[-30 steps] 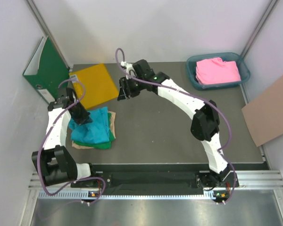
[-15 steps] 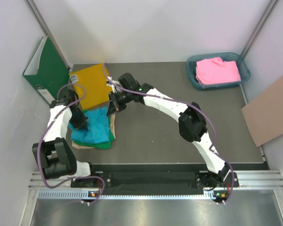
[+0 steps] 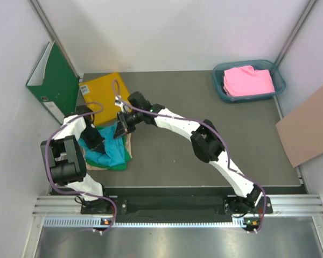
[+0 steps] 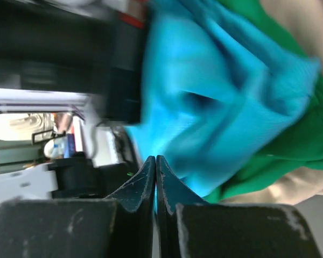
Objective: Fold and stack the t-shirts
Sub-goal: Put the neatly folded tshirt into the corner of the board with the left arm
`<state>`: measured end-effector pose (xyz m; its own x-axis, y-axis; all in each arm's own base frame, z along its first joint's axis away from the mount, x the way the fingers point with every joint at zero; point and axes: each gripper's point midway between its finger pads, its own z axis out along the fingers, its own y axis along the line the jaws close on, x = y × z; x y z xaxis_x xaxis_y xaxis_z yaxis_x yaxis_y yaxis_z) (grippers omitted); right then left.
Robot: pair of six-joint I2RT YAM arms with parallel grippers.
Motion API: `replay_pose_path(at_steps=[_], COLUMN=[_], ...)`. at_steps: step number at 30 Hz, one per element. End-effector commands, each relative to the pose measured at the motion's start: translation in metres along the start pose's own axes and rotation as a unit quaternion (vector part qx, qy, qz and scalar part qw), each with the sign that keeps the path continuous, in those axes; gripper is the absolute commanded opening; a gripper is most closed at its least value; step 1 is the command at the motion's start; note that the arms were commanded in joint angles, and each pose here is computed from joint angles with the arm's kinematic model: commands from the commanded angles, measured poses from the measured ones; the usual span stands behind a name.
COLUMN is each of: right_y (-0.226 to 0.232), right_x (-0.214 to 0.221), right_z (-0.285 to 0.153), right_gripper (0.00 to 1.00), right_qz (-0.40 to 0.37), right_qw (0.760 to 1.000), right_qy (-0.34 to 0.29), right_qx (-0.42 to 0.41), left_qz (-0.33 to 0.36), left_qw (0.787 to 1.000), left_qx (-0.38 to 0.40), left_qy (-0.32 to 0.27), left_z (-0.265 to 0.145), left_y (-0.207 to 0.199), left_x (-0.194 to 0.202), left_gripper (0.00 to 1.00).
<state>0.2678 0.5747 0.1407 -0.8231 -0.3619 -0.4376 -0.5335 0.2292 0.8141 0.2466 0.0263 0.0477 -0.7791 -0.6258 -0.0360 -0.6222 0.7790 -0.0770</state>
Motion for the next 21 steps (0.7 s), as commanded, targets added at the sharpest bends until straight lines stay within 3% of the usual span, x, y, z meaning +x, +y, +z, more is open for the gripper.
replay_pose_path(at_steps=[1,8,14,17,21], right_y=[-0.019,-0.07,-0.109,-0.121,-0.123], right_x=[0.025,0.02,0.016,0.02,0.012], right_z=[0.025,0.013,-0.014,-0.023,-0.042], right_gripper=[0.0,0.0,0.0,0.0,0.0], right_qz=[0.015,0.057,0.079,0.073,0.038], right_qw=[0.999,0.993,0.98,0.975,0.969], right_qy=[0.03,0.006,-0.016,-0.01,-0.022], right_qx=[0.008,0.105,0.18,0.212,0.244], left_qz=[0.016,0.029,0.029,0.023,0.046], left_qw=[1.0,0.999,0.99,0.986,0.971], left_qx=[0.007,-0.036,-0.097,-0.053,0.091], left_qy=[-0.008,-0.024,-0.103,-0.158,-0.216], left_z=[0.007,-0.004,-0.045,-0.075,-0.113], left_y=[-0.006,0.008,0.027,0.009,-0.037], left_x=[-0.013,-0.023,-0.052,-0.071,-0.073], left_gripper=[0.0,0.0,0.0,0.0,0.26])
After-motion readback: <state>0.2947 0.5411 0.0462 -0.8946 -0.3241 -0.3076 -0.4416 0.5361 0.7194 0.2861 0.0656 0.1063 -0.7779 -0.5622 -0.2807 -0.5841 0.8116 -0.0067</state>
